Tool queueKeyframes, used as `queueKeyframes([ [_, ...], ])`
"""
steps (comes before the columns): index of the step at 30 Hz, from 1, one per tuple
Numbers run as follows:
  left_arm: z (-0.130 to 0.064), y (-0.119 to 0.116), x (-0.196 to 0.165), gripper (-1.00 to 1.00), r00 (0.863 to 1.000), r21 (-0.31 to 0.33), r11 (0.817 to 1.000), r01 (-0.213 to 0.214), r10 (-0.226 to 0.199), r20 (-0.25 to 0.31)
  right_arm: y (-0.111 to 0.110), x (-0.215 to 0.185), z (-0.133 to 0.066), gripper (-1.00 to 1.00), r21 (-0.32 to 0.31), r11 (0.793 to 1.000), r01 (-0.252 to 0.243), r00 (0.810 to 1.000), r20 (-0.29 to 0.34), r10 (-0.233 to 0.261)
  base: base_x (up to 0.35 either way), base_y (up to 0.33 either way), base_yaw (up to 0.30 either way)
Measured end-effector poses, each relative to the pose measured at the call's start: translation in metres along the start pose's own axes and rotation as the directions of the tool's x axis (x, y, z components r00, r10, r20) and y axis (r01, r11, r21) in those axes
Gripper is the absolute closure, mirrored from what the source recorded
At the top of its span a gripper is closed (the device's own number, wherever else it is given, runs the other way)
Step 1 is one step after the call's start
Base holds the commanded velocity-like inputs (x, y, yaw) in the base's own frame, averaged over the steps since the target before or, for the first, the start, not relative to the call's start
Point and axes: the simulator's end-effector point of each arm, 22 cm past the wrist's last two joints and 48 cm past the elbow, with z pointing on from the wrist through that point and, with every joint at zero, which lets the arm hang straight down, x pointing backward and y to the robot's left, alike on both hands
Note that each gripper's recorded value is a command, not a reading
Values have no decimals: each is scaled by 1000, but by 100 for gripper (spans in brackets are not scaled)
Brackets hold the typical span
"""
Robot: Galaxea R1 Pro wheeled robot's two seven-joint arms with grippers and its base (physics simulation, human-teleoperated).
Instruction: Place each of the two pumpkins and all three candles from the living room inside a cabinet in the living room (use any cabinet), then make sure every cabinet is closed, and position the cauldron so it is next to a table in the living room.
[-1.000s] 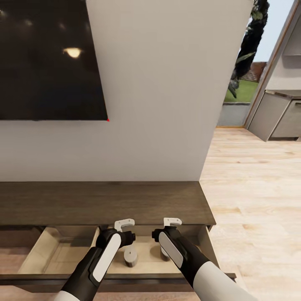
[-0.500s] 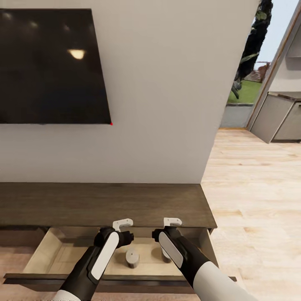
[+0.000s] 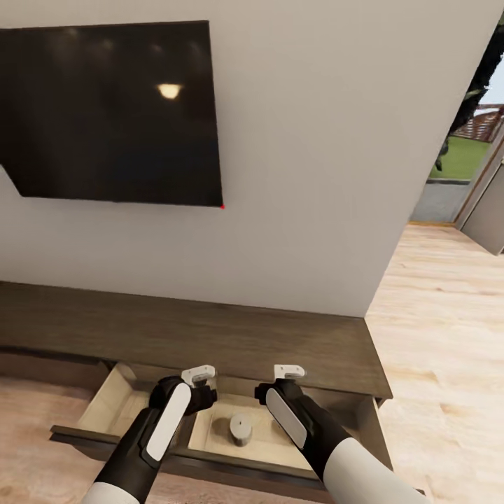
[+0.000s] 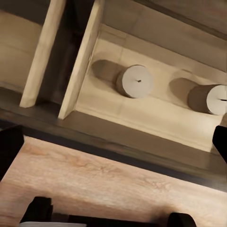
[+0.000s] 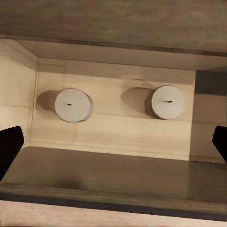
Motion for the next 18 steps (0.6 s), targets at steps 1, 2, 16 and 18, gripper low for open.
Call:
queueKeyframes([
  [1, 0, 0, 0, -100, 1000, 0, 1000, 0, 0, -1, 0, 0, 0, -100, 0, 1000, 0, 1000, 0, 0, 0, 0, 291],
  [2, 0, 0, 0, -100, 1000, 0, 1000, 0, 0, -1, 0, 0, 0, -100, 0, 1000, 0, 1000, 1, 0, 0, 0, 291],
  [16, 0, 0, 0, -100, 1000, 0, 1000, 0, 0, -2, 0, 0, 0, -100, 0, 1000, 0, 1000, 1, 0, 0, 0, 292],
  [18, -1, 0, -1, -100, 1000, 1, 1000, 0, 0, -1, 0, 0, 0, -100, 0, 1000, 0, 1000, 2, 0, 0, 0, 292],
])
